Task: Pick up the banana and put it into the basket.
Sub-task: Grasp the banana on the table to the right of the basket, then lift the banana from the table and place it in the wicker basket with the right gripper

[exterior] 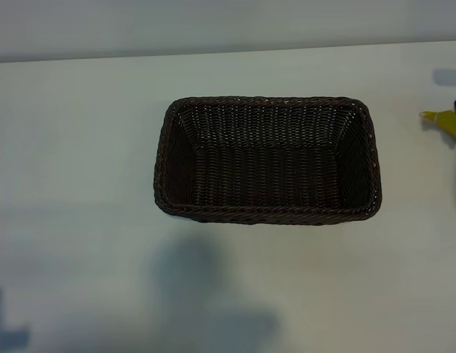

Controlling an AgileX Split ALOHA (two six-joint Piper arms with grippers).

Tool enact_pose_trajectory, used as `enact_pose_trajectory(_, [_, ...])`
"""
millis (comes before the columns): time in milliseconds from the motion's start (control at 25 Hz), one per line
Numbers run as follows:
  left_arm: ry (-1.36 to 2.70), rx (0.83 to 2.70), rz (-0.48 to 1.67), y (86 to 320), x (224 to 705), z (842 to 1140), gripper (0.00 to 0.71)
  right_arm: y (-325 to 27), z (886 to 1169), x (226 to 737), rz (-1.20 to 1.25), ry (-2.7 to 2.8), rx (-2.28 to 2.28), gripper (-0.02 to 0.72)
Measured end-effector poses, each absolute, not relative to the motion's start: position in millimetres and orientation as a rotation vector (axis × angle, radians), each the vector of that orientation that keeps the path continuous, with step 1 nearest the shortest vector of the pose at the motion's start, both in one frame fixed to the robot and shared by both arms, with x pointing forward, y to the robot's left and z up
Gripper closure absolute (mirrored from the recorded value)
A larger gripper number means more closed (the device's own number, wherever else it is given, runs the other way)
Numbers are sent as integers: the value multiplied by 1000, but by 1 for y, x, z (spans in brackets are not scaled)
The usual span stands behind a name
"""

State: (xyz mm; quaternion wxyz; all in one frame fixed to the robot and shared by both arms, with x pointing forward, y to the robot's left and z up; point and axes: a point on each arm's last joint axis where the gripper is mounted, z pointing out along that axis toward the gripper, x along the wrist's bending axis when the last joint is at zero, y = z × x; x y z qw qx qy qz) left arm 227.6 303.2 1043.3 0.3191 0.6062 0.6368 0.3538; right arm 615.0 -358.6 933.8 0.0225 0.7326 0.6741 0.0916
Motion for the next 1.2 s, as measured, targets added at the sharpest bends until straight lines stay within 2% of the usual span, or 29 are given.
enact_pose_trajectory(480, [1675, 1594, 930, 303, 228, 1043, 150, -359, 903, 617, 222, 2127, 2322, 104])
enact_pose_trajectory(560, [1675, 1594, 930, 303, 228, 1043, 150, -359, 903, 617, 220, 2128, 2323, 135])
enact_pose_trajectory(680, [1675, 1594, 931, 303, 228, 1043, 150, -359, 903, 618, 221, 2126, 2324, 264])
enact_pose_trajectory(720, [1675, 1594, 931, 303, 228, 1043, 150, -359, 903, 618, 221, 2125, 2325, 282])
enact_pose_trajectory(880, [1675, 1594, 931, 303, 228, 1043, 150, -359, 904, 617, 213, 2133, 2331, 282])
enact_pose_trajectory(1040, [1675, 1594, 931, 303, 228, 1043, 150, -359, 916, 620, 203, 2153, 2341, 282])
enact_pose_trajectory(1200, [1675, 1594, 931, 303, 228, 1043, 150, -357, 956, 623, 239, 2144, 2333, 282])
